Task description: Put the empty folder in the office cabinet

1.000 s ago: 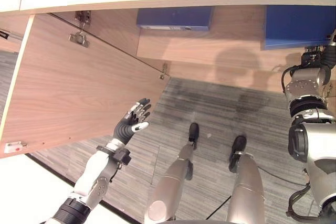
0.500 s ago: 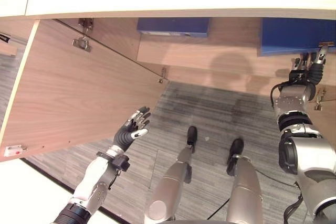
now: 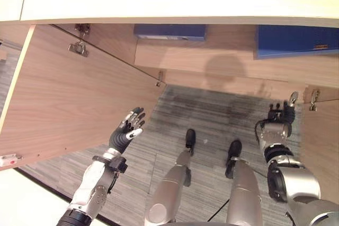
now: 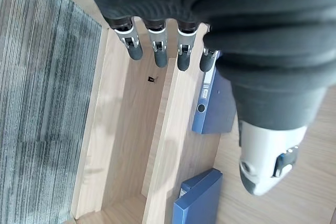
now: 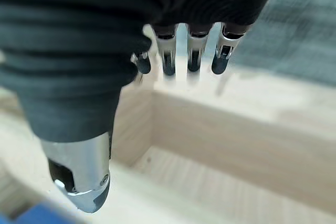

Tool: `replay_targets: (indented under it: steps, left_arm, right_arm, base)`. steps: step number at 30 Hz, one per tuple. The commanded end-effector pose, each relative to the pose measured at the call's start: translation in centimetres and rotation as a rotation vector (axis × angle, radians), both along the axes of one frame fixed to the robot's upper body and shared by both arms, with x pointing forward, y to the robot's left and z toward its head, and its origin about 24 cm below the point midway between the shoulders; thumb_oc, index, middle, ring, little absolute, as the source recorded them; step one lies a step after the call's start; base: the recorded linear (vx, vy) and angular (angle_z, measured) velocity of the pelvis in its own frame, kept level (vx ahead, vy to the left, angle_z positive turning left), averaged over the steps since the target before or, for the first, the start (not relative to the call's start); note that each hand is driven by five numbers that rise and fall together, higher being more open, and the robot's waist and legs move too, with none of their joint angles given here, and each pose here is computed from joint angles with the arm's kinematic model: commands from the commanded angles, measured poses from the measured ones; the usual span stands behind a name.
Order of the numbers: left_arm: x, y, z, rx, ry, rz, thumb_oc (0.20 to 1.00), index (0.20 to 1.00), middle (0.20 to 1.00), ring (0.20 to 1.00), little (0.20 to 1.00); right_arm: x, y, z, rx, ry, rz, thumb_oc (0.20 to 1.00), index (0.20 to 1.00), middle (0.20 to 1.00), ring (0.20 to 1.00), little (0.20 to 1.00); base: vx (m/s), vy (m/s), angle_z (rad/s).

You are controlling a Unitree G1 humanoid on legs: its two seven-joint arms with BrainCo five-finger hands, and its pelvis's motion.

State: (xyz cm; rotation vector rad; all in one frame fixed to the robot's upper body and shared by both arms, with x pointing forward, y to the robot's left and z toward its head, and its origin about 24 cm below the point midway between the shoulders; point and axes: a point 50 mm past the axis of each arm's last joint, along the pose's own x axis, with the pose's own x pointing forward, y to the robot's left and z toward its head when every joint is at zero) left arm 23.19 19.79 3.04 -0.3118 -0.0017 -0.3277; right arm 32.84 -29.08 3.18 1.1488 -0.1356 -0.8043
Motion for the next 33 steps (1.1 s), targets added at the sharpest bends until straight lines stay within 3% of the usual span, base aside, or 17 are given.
replay_targets:
  steps: [1, 5, 6, 7, 8, 11, 12, 17, 33]
  left_arm:
    - [0.3, 0.1, 1.0, -0.051, -0.068, 0.028, 1.0, 1.0, 1.0, 1.0, 1.0]
    - [0.2, 0.3, 0.8, -0.055, -0.062, 0.038, 1.0, 1.0, 1.0, 1.0, 1.0]
    - [0.1, 0.6, 0.8, -0.046, -0.062, 0.053, 1.0, 1.0, 1.0, 1.0, 1.0]
    - [0.0, 0.9, 0.5, -0.037, -0.057, 0.065, 1.0, 1.0, 1.0, 1.0, 1.0]
    - [0.0, 0.9, 0.5, -0.037, -0.056, 0.066, 1.0, 1.0, 1.0, 1.0, 1.0]
    - [-0.3, 1.6, 0.1, -0.01, -0.049, 0.104, 1.0, 1.0, 1.0, 1.0, 1.0]
    - [-0.6, 1.8, -0.3, 0.009, -0.037, 0.123, 1.0, 1.0, 1.0, 1.0, 1.0]
    - [-1.5, 2.1, -1.8, 0.082, 0.021, 0.11, 1.0, 1.0, 1.0, 1.0, 1.0]
    - [-0.2, 1.4, -0.6, 0.174, -0.041, 0.022, 1.0, 1.0, 1.0, 1.0, 1.0]
  right_arm:
    - [0.4, -0.1, 0.9, -0.005, -0.057, -0.011, 1.0, 1.0, 1.0, 1.0, 1.0]
    - [-0.5, 0.8, -0.9, -0.001, -0.025, 0.021, 1.0, 1.0, 1.0, 1.0, 1.0]
    - [-1.1, 1.2, -1.3, -0.096, 0.007, 0.078, 1.0, 1.0, 1.0, 1.0, 1.0]
    - [-1.5, 1.3, -1.3, -0.238, 0.062, 0.135, 0.313, 0.313, 0.313, 0.313, 0.313]
    - [-1.6, 1.4, -1.3, -0.24, 0.065, 0.136, 0.2, 0.2, 0.2, 0.2, 0.2]
    - [-2.1, 1.7, -0.6, -0.591, 0.211, 0.256, 0.2, 0.2, 0.2, 0.2, 0.2]
    - [-2.5, 1.9, 0.0, -0.836, 0.301, 0.32, 0.2, 0.2, 0.2, 0.2, 0.2]
    - [-2.6, 2.0, 2.2, -1.44, 0.46, 0.409, 0.2, 0.2, 0.2, 0.2, 0.2]
    - [-2.5, 2.4, 2.4, -1.579, 0.474, 0.493, 0.2, 0.2, 0.2, 0.2, 0.2]
  base:
    - [0.0, 0.0, 0.0]
    - [0.0, 0.0, 0.0]
    - [0.0, 0.0, 0.0]
    - [0.0, 0.0, 0.0]
    - [-0.01, 0.0, 0.03]
    - [0.01, 0.005, -0.02]
    - [0.03, 0.024, -0.07]
    - [0.04, 0.034, -0.07]
    - [0.02, -0.001, 0.15]
